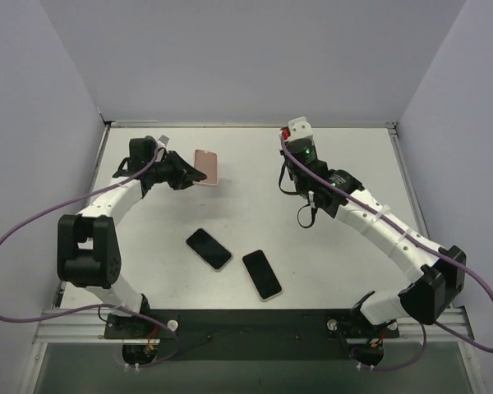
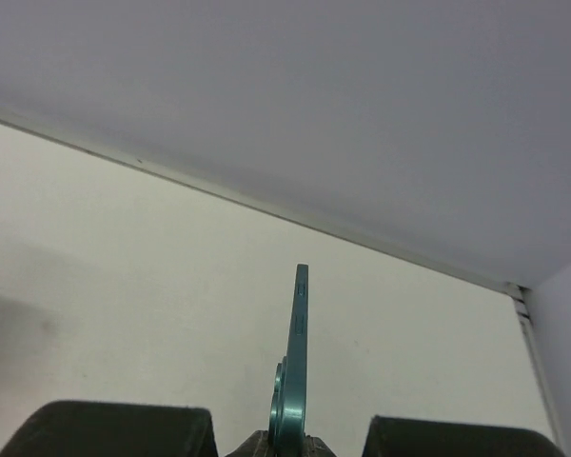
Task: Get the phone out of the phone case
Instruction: Place the phone at the center of the board.
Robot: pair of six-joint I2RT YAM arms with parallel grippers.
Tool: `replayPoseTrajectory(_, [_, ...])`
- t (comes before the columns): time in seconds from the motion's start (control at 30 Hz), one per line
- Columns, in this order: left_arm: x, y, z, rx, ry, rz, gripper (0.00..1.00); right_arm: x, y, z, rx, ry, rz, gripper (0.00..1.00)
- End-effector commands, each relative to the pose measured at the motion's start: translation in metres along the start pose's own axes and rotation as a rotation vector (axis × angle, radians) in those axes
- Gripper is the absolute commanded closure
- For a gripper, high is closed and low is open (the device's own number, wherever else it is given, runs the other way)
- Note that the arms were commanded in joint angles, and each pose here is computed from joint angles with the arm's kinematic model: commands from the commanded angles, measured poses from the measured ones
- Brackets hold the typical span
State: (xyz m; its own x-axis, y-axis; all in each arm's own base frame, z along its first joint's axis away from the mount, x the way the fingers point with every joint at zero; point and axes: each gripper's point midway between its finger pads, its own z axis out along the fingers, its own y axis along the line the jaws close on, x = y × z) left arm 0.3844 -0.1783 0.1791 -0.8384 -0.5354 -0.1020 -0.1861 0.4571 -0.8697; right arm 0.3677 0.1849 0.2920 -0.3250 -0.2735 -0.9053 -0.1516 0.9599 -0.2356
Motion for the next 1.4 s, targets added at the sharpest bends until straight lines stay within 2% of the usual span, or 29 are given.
replayPoseTrajectory(0.0, [-0.044,-0.001,0.022,0.048,-0.111,0.160,1.00,0.038,-0.058,0.009,0.316,0.097,-0.051,1.00])
replayPoseTrajectory(0.03, [-0.048,0.008,0.028,0.024,-0.120,0.161,1.00,0.052,-0.073,0.010,0.389,0.137,-0.079,1.00])
replayPoseTrajectory(0.3, [-0.067,0.071,0.062,-0.135,-0.130,0.140,1.00,0.125,-0.120,0.022,0.574,0.323,-0.151,1.00])
replayPoseTrajectory(0.37, [-0.071,0.071,0.068,-0.130,-0.125,0.143,1.00,0.141,-0.127,0.029,0.609,0.370,-0.168,1.00])
replayPoseTrajectory(0.57, [-0.082,0.094,0.091,-0.206,-0.087,0.133,1.00,0.176,-0.128,0.053,0.615,0.450,-0.149,1.00])
replayPoseTrajectory(0.6, [-0.081,0.092,0.095,-0.211,-0.077,0.156,0.98,0.178,-0.124,0.058,0.603,0.454,-0.149,1.00])
replayPoseTrajectory(0.63, [-0.085,0.084,0.099,-0.209,-0.078,0.179,0.93,0.185,-0.122,0.065,0.596,0.473,-0.157,1.00])
replayPoseTrajectory(0.67, [-0.080,0.092,0.103,-0.244,-0.045,0.169,0.88,0.189,-0.119,0.070,0.592,0.483,-0.159,1.00])
replayPoseTrajectory(0.7, [-0.074,0.092,0.109,-0.259,-0.023,0.200,0.61,0.188,-0.117,0.074,0.588,0.484,-0.156,1.00])
replayPoseTrajectory(0.73, [-0.072,0.095,0.111,-0.288,-0.013,0.207,0.45,0.197,-0.112,0.082,0.578,0.504,-0.165,1.00])
replayPoseTrajectory(0.77, [-0.068,0.096,0.110,-0.324,0.008,0.206,0.32,0.200,-0.111,0.085,0.570,0.516,-0.167,1.00])
replayPoseTrajectory(0.8, [-0.066,0.097,0.108,-0.348,0.007,0.223,0.23,0.203,-0.109,0.088,0.566,0.525,-0.173,0.96])
replayPoseTrajectory(0.83, [-0.063,0.096,0.107,-0.366,0.002,0.237,0.08,0.208,-0.106,0.093,0.560,0.539,-0.178,0.92])
replayPoseTrajectory(0.87, [-0.063,0.089,0.101,-0.365,-0.012,0.248,0.07,0.211,-0.105,0.095,0.556,0.547,-0.178,0.85])
replayPoseTrajectory(0.9, [-0.064,0.084,0.096,-0.366,-0.021,0.264,0.07,0.212,-0.104,0.098,0.550,0.551,-0.176,0.61])
replayPoseTrajectory(1.0, [-0.065,0.062,0.075,-0.380,-0.058,0.315,0.07,0.218,-0.101,0.104,0.515,0.569,-0.150,0.33])
replayPoseTrajectory(1.03, [-0.064,0.059,0.066,-0.403,-0.069,0.326,0.07,0.218,-0.101,0.105,0.508,0.570,-0.138,0.28])
replayPoseTrajectory(1.07, [-0.065,0.045,0.055,-0.397,-0.092,0.345,0.06,0.218,-0.096,0.108,0.475,0.572,-0.113,0.18])
replayPoseTrajectory(1.1, [-0.066,0.039,0.047,-0.401,-0.102,0.363,0.06,0.216,-0.095,0.108,0.454,0.576,-0.099,0.02])
replayPoseTrajectory(1.27, [-0.059,0.016,0.007,-0.442,-0.132,0.415,0.06,0.201,-0.077,0.108,0.333,0.587,0.004,0.00])
replayPoseTrajectory(1.37, [-0.048,0.020,-0.011,-0.479,-0.119,0.430,0.05,0.192,-0.053,0.096,0.220,0.586,0.075,0.00])
